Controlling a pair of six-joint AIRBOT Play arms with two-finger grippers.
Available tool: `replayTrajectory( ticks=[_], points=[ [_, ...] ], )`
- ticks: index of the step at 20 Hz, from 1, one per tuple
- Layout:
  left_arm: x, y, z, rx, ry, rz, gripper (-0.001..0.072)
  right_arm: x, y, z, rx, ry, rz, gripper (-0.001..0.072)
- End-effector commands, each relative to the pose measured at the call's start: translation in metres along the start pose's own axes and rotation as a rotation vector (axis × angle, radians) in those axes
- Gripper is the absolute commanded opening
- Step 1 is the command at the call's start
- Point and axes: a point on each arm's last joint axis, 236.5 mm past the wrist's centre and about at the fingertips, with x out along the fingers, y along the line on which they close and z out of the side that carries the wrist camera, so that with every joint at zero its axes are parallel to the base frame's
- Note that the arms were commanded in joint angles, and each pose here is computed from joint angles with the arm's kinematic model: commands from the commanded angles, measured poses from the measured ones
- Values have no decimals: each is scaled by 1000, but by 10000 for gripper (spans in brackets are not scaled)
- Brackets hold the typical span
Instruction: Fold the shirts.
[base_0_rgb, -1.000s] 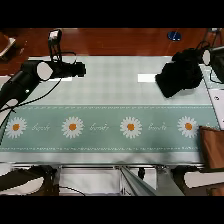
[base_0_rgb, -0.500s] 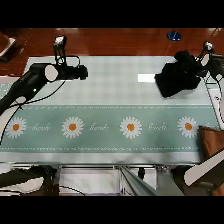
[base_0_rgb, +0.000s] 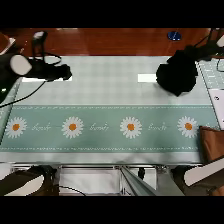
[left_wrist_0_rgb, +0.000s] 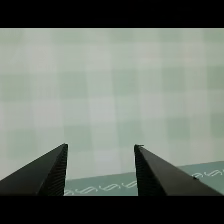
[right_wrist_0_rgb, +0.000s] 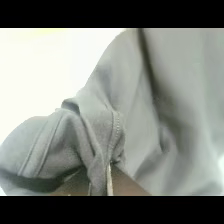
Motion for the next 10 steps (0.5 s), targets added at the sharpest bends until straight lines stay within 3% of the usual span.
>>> replayTrajectory(
  ticks=[1, 6, 10],
  points=[
    [-68, -6, -21, -2, -48, -27, 508, -129, 77, 75, -161, -300, 130, 28],
    [-94, -25, -98, -79, -130, -111, 508, -322, 160, 98, -334, -654, 214, 27],
    [-80, -22, -135, -136, -84, -122, 507, -420, 201, 82, -411, -823, 289, 27]
  ],
)
